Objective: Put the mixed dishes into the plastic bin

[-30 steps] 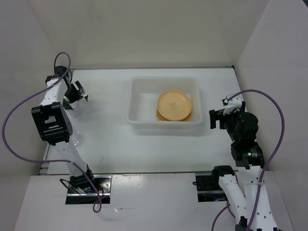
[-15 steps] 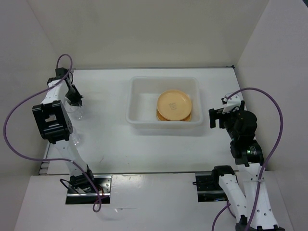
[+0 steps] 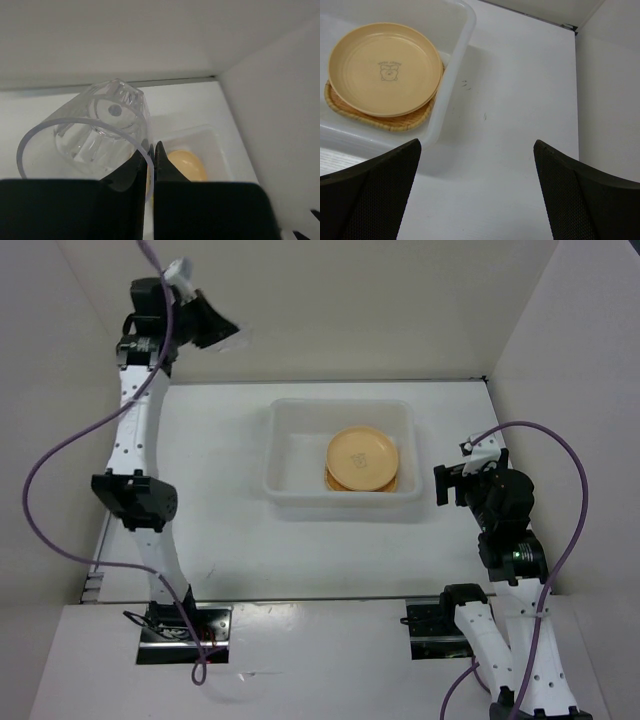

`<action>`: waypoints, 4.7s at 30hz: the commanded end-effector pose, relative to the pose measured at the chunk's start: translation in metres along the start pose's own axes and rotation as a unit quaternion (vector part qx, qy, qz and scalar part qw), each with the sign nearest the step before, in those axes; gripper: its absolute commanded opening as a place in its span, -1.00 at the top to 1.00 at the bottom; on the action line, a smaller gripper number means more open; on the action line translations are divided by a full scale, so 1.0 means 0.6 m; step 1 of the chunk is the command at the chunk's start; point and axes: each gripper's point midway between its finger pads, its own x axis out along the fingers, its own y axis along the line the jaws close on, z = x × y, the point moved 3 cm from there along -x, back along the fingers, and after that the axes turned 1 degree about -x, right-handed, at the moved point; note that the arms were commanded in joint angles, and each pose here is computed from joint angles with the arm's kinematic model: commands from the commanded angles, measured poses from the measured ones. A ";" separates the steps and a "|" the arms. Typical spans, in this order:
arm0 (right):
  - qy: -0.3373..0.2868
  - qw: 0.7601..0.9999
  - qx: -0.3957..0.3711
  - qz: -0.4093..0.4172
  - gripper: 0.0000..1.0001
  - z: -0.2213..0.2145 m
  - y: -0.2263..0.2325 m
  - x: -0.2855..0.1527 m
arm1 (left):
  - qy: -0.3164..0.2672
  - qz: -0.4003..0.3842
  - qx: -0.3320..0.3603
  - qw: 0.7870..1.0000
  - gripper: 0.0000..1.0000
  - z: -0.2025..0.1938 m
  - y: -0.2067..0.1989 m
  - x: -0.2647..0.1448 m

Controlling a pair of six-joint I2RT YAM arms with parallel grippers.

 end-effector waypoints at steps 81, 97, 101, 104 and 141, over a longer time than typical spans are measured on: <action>-0.041 0.999 -0.008 -0.002 -0.94 0.024 0.003 0.001 | 0.093 0.562 -0.226 0.790 -1.00 -0.398 0.334 -0.359; -0.035 0.999 -0.008 -0.006 -0.94 0.021 0.001 0.004 | 0.138 0.553 -0.215 0.793 -1.00 -0.425 0.416 -0.299; -0.034 0.999 -0.008 -0.010 -0.94 0.020 -0.001 0.004 | 0.150 0.548 -0.220 0.793 -0.91 -0.445 0.421 -0.294; -0.034 0.999 -0.008 -0.010 -0.94 0.020 -0.001 0.004 | 0.154 0.543 -0.218 0.796 -0.44 -0.446 0.423 -0.290; -0.034 0.999 -0.008 -0.010 -0.97 0.018 0.000 0.006 | 0.349 0.145 0.215 0.900 1.00 -0.466 -0.082 0.029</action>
